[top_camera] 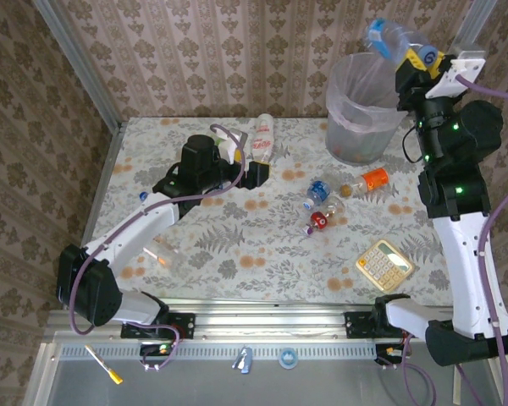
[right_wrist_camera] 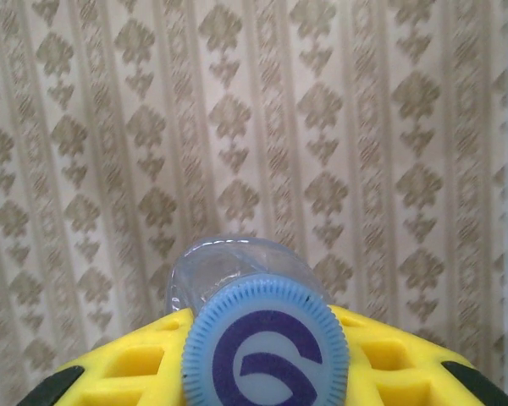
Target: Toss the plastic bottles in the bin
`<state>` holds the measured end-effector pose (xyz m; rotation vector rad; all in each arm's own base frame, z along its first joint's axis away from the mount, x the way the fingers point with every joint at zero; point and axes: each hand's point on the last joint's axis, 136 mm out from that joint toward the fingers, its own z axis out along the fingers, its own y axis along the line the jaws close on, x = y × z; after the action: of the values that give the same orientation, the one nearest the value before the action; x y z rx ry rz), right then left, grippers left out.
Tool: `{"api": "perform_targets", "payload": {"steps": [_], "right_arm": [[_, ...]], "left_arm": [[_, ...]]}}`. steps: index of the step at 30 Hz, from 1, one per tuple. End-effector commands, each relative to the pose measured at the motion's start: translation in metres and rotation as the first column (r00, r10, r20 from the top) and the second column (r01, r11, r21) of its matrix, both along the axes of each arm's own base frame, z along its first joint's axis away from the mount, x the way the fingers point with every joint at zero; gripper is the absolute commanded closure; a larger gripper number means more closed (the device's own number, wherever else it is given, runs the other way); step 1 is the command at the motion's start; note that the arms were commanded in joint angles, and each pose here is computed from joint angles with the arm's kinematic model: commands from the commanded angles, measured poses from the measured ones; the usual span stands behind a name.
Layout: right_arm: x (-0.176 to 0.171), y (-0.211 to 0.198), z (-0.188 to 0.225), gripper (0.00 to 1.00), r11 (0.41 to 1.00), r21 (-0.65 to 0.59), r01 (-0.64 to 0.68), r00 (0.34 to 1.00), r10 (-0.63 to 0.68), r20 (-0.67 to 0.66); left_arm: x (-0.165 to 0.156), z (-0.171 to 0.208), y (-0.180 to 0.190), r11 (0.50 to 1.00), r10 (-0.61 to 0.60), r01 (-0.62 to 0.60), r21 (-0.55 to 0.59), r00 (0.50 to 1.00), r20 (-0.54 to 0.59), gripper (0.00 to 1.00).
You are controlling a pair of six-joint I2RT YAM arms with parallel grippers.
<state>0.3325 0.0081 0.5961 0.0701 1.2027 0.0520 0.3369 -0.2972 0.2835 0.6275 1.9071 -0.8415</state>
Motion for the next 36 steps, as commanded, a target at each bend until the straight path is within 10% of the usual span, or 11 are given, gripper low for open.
{"api": "perform_targets", "payload": {"steps": [1,18,24,30,36], "right_arm": [[-0.012,-0.019,0.025,1.0,0.994,0.006,0.11,0.987,-0.11,0.121],[0.011,-0.021,0.014,1.0,0.994,-0.018,0.11,0.993,-0.109,0.044],[0.087,-0.039,-0.037,0.99,0.993,-0.006,0.121,0.95,-0.117,-0.288],[0.151,-0.065,-0.11,0.26,0.983,0.079,0.167,0.772,-0.08,-0.63],[0.148,-0.056,-0.097,0.15,0.989,0.092,0.114,0.796,-0.036,-0.604]], "left_arm": [[0.006,0.004,0.006,1.0,0.026,-0.026,0.004,0.999,0.023,0.0],[0.012,-0.001,0.007,0.999,0.038,-0.038,0.013,0.999,0.014,0.0],[0.013,-0.004,0.009,0.999,0.038,-0.038,0.023,0.999,0.007,0.0],[0.015,-0.012,0.01,0.998,0.044,-0.043,0.053,0.999,-0.028,0.0],[0.016,-0.03,0.018,0.993,0.089,-0.081,0.086,0.992,-0.092,0.0]]}}
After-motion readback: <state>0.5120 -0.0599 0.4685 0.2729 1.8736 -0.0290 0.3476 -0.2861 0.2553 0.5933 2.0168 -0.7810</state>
